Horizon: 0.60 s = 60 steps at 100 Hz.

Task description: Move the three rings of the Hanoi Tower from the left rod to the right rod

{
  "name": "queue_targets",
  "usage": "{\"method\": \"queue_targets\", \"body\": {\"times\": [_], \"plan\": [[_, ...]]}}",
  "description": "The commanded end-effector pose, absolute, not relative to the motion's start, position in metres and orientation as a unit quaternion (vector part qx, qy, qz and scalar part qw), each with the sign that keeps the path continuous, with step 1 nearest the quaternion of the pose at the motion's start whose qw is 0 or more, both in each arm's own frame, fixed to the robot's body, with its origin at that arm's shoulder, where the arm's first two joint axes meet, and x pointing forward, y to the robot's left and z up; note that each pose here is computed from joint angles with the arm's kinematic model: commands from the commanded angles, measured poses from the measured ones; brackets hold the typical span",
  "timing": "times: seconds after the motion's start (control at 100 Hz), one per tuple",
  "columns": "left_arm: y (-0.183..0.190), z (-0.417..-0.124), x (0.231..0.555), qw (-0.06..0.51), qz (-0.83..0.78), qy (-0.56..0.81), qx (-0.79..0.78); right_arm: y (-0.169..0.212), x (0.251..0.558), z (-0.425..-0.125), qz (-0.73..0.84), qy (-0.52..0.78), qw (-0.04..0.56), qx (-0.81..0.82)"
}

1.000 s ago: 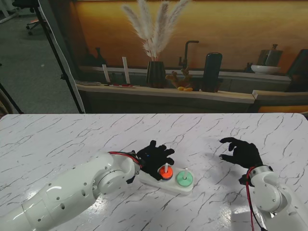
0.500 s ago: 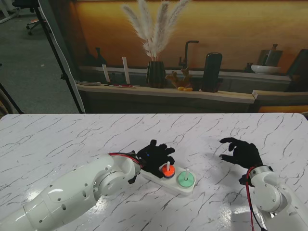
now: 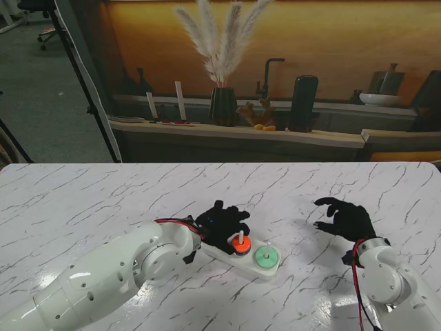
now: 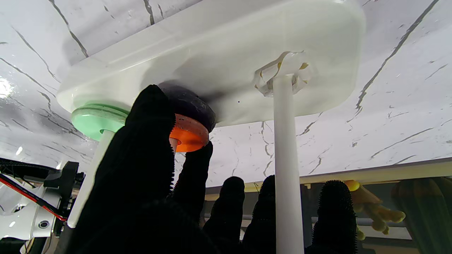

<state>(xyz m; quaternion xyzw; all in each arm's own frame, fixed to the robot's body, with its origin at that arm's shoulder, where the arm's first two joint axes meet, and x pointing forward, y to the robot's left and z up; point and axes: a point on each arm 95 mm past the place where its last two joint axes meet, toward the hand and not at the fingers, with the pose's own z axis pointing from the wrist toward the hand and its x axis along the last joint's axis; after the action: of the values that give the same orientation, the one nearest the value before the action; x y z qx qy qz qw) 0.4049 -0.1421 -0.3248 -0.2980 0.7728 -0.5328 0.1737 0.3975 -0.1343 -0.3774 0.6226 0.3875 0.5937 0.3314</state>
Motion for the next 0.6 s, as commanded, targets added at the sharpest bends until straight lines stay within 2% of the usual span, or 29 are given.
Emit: {"method": "queue_targets", "body": {"times": [0.0,0.59], "plan": [[-0.1478,-0.3240,0.4012,0.159,-0.539,0.771,-0.299,-0.1298,0.3948,-0.3818,0.593,0.388,0.325,0.626],[-0.1444,-0.3141,0.4007,0.153,-0.557,0.749,-0.325,-0.1289,0.3952,-0.3825,0.592,0.389,0.323,0.628]]}}
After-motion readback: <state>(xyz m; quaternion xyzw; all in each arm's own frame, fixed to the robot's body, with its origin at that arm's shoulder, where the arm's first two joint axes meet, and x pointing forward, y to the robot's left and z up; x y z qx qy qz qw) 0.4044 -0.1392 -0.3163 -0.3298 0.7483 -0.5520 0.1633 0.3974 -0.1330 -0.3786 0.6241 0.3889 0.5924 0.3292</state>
